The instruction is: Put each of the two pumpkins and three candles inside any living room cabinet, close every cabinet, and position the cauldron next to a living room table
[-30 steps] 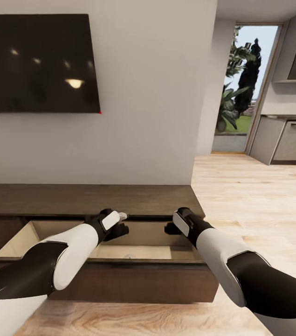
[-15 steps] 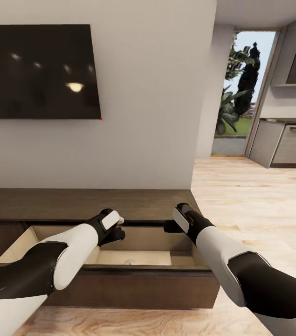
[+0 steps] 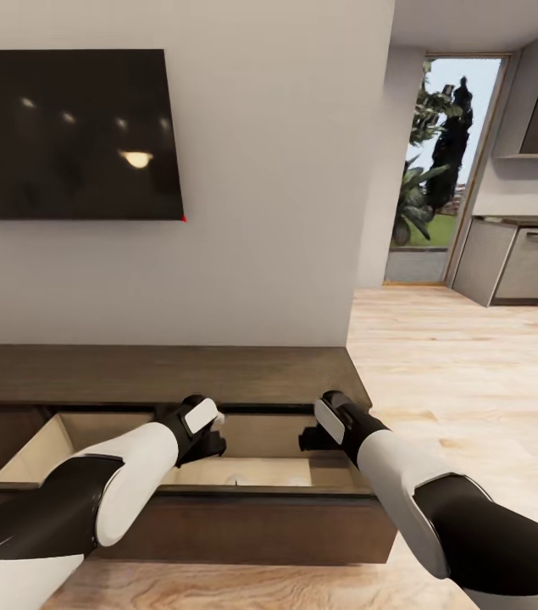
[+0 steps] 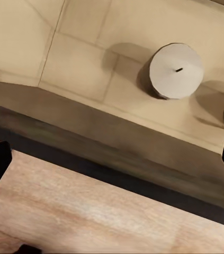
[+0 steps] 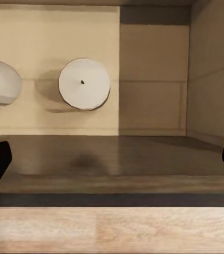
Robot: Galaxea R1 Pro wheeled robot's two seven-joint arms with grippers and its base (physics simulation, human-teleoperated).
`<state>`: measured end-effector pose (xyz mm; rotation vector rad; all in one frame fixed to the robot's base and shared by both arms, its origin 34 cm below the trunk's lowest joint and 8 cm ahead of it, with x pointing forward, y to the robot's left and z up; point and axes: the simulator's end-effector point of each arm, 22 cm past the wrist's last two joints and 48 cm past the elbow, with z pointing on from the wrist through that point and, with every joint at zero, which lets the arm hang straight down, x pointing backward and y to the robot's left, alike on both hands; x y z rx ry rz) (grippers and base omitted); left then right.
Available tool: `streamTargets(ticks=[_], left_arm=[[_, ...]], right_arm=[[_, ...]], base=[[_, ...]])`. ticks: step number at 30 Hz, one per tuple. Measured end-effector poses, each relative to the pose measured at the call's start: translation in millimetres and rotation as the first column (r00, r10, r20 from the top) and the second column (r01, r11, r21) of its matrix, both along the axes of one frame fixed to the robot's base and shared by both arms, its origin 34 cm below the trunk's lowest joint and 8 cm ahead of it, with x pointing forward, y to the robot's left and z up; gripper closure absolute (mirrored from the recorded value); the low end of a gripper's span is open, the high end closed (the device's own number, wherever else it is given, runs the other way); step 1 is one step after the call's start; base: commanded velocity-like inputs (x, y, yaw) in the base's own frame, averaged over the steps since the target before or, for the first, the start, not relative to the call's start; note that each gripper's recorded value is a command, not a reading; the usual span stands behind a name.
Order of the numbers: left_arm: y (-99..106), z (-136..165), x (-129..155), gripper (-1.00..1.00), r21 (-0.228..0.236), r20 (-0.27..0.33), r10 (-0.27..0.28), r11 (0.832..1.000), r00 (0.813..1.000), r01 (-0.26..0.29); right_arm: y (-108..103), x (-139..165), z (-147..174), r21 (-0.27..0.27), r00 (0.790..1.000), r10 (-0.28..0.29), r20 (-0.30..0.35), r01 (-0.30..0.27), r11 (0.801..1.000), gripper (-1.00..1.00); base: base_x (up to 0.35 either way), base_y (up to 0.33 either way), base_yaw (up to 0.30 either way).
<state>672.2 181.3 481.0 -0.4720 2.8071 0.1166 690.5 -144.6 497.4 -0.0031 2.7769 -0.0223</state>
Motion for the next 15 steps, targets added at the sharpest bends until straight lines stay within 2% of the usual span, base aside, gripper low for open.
streamTargets(ticks=[8,15], left_arm=[[-1.0,-5.7,-16.0,-1.00,-0.005,-0.039,0.000,1.000,0.999,0.000],[-5.7,-11.0,-30.7,-1.00,-0.026,-0.071,-0.005,1.000,0.997,0.003]], right_arm=[[9.4,-17.1,-7.7,0.040,0.999,0.016,-0.045,-0.014,0.999,-1.00],[9.2,-32.2,-12.6,0.042,0.996,0.015,-0.084,-0.011,0.999,-1.00]], base=[[0.000,0.000,0.000],[0.000,0.000,0.000]])
